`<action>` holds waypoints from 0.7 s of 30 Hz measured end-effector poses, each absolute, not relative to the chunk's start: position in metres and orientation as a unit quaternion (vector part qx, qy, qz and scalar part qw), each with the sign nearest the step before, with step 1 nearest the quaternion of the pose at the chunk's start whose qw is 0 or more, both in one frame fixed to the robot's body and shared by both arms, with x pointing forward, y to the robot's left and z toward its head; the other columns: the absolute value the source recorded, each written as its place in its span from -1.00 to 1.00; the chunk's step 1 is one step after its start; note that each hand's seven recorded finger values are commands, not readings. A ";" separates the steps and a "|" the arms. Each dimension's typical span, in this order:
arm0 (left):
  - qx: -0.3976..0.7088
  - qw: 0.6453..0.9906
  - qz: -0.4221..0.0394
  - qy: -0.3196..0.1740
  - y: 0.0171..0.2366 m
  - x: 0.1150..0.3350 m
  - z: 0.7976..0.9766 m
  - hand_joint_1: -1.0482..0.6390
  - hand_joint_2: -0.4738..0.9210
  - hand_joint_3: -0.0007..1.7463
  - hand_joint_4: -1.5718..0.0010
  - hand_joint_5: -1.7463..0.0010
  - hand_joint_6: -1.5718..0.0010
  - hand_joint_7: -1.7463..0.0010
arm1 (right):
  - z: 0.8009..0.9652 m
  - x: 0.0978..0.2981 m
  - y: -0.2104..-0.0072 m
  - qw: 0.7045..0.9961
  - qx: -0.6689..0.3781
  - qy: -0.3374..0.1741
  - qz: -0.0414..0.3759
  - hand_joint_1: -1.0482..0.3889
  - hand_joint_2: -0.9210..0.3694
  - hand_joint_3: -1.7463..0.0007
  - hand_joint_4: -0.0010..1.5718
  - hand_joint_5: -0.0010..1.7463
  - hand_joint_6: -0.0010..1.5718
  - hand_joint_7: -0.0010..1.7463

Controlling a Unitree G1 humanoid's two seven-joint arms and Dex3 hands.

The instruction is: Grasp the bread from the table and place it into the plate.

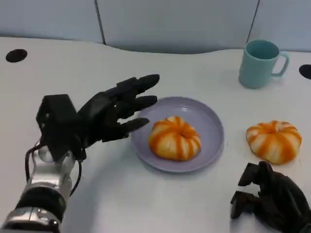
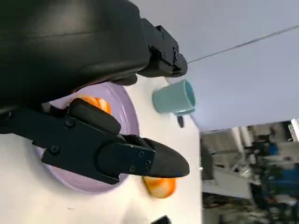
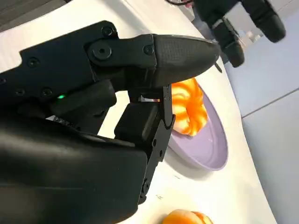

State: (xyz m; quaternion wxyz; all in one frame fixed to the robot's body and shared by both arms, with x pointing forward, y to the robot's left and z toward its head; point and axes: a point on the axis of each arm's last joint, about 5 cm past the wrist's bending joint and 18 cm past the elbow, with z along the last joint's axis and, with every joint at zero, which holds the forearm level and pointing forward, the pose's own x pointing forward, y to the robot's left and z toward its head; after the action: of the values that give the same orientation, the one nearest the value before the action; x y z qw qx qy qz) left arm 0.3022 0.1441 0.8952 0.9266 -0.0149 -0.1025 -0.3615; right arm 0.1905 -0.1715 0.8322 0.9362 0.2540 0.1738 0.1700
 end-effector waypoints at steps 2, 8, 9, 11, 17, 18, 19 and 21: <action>-0.055 0.929 -0.352 -0.101 0.149 0.295 0.887 -0.50 1.00 -0.79 0.56 0.38 0.53 0.93 | 0.832 0.191 -0.172 0.936 0.254 0.173 0.171 -0.18 -1.00 0.48 0.59 0.28 0.47 0.16; -0.203 0.929 -0.299 -0.074 0.160 0.269 0.863 -0.40 1.00 -0.86 0.27 0.33 0.28 0.90 | 0.832 0.191 -0.172 0.936 0.255 0.173 0.171 -0.18 -1.00 0.48 0.59 0.28 0.45 0.16; -0.223 0.927 -0.292 -0.068 0.160 0.264 0.860 -0.39 1.00 -0.87 0.25 0.31 0.25 0.90 | 0.832 0.191 -0.172 0.936 0.256 0.173 0.171 -0.19 -1.00 0.49 0.59 0.28 0.45 0.16; -0.264 0.922 -0.278 -0.055 0.159 0.254 0.854 -0.36 1.00 -0.86 0.19 0.26 0.15 0.86 | 0.832 0.191 -0.172 0.936 0.255 0.174 0.170 -0.19 -1.00 0.51 0.59 0.27 0.46 0.16; -0.331 0.920 -0.210 -0.028 0.154 0.231 0.852 -0.27 1.00 -0.65 0.17 -0.19 -0.05 0.74 | 0.832 0.191 -0.171 0.936 0.255 0.175 0.167 -0.19 -1.00 0.50 0.61 0.28 0.47 0.16; -0.334 0.921 -0.199 -0.023 0.154 0.228 0.852 -0.27 1.00 -0.64 0.17 -0.22 -0.06 0.73 | 0.832 0.191 -0.171 0.936 0.255 0.175 0.167 -0.19 -1.00 0.50 0.61 0.28 0.47 0.16; -0.336 0.922 -0.189 -0.017 0.154 0.224 0.852 -0.25 1.00 -0.62 0.19 -0.31 -0.01 0.56 | 0.832 0.191 -0.170 0.937 0.254 0.175 0.167 -0.18 -1.00 0.49 0.61 0.28 0.47 0.17; -0.339 0.925 -0.171 -0.003 0.156 0.218 0.851 -0.22 0.99 -0.57 0.16 -0.37 0.17 0.19 | 0.832 0.191 -0.170 0.937 0.252 0.175 0.167 -0.18 -1.00 0.50 0.61 0.28 0.47 0.18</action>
State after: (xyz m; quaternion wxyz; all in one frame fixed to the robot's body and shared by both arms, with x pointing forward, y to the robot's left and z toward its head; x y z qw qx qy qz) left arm 0.2181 0.1556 0.8509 0.9251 -0.3390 -0.0026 -0.1710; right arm 0.1910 -0.1700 0.8323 0.9370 0.2518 0.1750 0.1674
